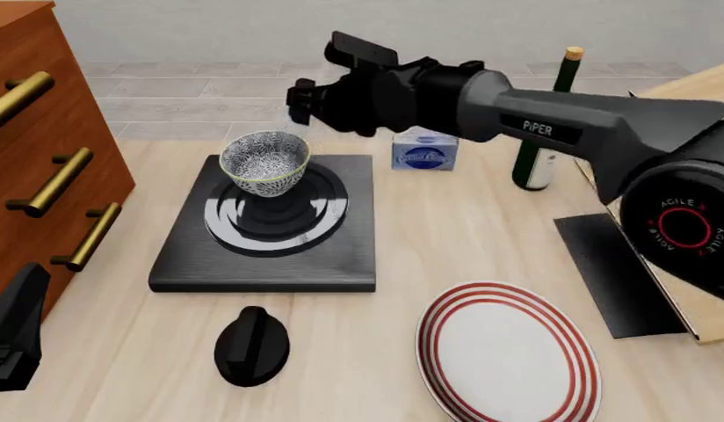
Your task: Put the bowl on the stove.
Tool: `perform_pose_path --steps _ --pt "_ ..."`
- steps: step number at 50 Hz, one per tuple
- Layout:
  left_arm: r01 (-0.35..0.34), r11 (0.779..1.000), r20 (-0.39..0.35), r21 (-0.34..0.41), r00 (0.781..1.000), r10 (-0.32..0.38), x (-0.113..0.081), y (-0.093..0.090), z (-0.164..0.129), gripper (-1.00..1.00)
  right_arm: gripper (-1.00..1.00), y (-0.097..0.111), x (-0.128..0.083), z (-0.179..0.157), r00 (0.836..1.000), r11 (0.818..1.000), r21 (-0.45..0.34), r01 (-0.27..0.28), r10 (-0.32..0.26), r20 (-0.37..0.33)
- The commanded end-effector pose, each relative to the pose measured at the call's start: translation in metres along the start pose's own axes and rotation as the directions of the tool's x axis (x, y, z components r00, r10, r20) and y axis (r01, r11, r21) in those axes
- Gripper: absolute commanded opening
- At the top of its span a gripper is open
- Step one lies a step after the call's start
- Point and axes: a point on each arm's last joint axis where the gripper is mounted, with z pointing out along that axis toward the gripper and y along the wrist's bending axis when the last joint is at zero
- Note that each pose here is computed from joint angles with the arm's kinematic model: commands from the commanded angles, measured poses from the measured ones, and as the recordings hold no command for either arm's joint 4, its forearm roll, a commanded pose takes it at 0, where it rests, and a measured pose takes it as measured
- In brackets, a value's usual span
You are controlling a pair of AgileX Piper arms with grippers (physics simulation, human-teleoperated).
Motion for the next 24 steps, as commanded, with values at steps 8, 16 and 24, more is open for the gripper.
perform_pose_path --steps 8,16,24 --pt "0.000 1.000 0.000 0.000 1.000 0.000 0.000 0.000 0.000 1.00 1.00 0.006 -0.015 -0.047 0.999 0.999 -0.018 0.033 -0.033 0.041" --pt "0.000 1.000 0.000 0.000 1.000 0.000 0.000 0.000 0.000 1.00 1.00 0.011 -0.007 -0.068 0.997 0.998 -0.047 0.039 -0.036 0.069" --pt "0.000 1.000 0.000 0.000 1.000 0.000 0.000 0.000 0.000 1.00 1.00 0.010 0.004 -0.092 0.995 0.997 -0.074 0.037 -0.030 0.099"
